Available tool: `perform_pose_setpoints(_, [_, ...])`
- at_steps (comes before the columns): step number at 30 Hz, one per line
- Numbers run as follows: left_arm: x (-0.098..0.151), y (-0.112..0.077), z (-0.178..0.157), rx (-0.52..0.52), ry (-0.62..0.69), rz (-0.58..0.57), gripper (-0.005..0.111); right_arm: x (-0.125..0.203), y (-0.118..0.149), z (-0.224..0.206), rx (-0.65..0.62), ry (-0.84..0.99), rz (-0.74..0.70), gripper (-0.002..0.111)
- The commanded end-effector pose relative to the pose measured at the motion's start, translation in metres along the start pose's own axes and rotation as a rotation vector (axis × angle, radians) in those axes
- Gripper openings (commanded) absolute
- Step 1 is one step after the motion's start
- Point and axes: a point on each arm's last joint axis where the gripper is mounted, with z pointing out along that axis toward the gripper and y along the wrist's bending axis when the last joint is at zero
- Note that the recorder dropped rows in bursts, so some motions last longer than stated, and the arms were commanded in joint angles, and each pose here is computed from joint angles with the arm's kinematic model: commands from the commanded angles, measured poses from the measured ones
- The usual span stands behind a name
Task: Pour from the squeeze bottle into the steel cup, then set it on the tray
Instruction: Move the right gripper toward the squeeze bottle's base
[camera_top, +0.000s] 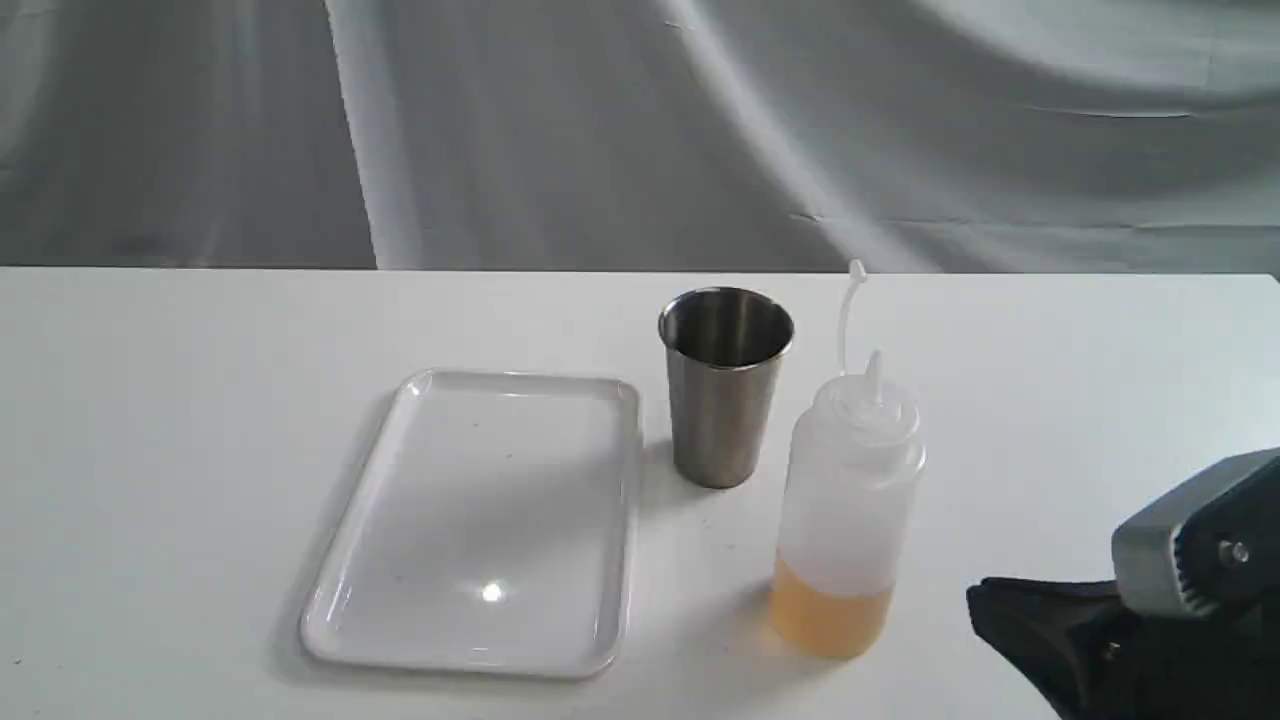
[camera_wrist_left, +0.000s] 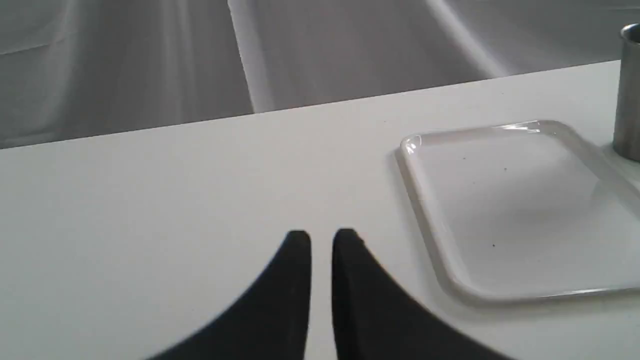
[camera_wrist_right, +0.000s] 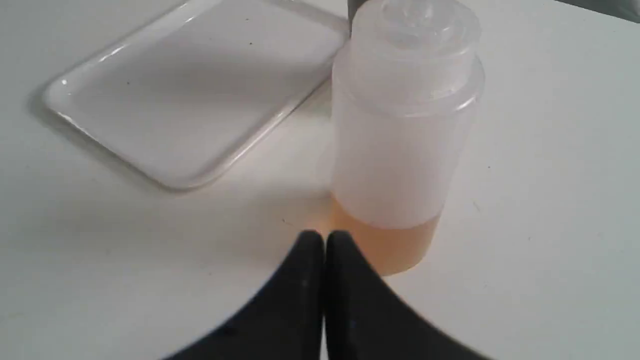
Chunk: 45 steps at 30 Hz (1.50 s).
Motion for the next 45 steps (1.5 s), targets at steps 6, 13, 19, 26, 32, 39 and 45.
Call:
perform_pose_setpoints(6, [0.001,0.000,0.000,0.002,-0.007,-0.001,0.008,0.018,-0.003,0.033,0.044,0.074,0.013,0.000])
perform_pose_setpoints(13, [0.001,0.000,0.000,0.002,-0.007,-0.001,0.008,0.029,-0.006,0.058,0.082,0.076,-0.004,0.000])
perform_pose_setpoints(19, [0.001,0.000,0.000,0.002,-0.007,-0.001,0.008,0.035,-0.006,0.062,0.079,0.115,-0.005,0.000])
perform_pose_setpoints(26, [0.001,0.000,0.000,0.002,-0.007,-0.001,0.008,0.036,-0.006,0.061,0.077,0.126,-0.004,0.009])
perform_pose_setpoints(32, [0.001,0.000,0.000,0.002,-0.007,-0.001,0.008,0.036,-0.006,0.061,0.076,0.130,0.000,0.056])
perform_pose_setpoints(39, [0.001,0.000,0.000,0.002,-0.007,-0.001,0.008,0.036,-0.006,0.061,0.089,0.124,0.075,0.094])
perform_pose_setpoints(45, [0.001,0.000,0.000,0.002,-0.007,-0.001,0.008,0.032,-0.008,0.062,0.106,0.089,0.098,0.094])
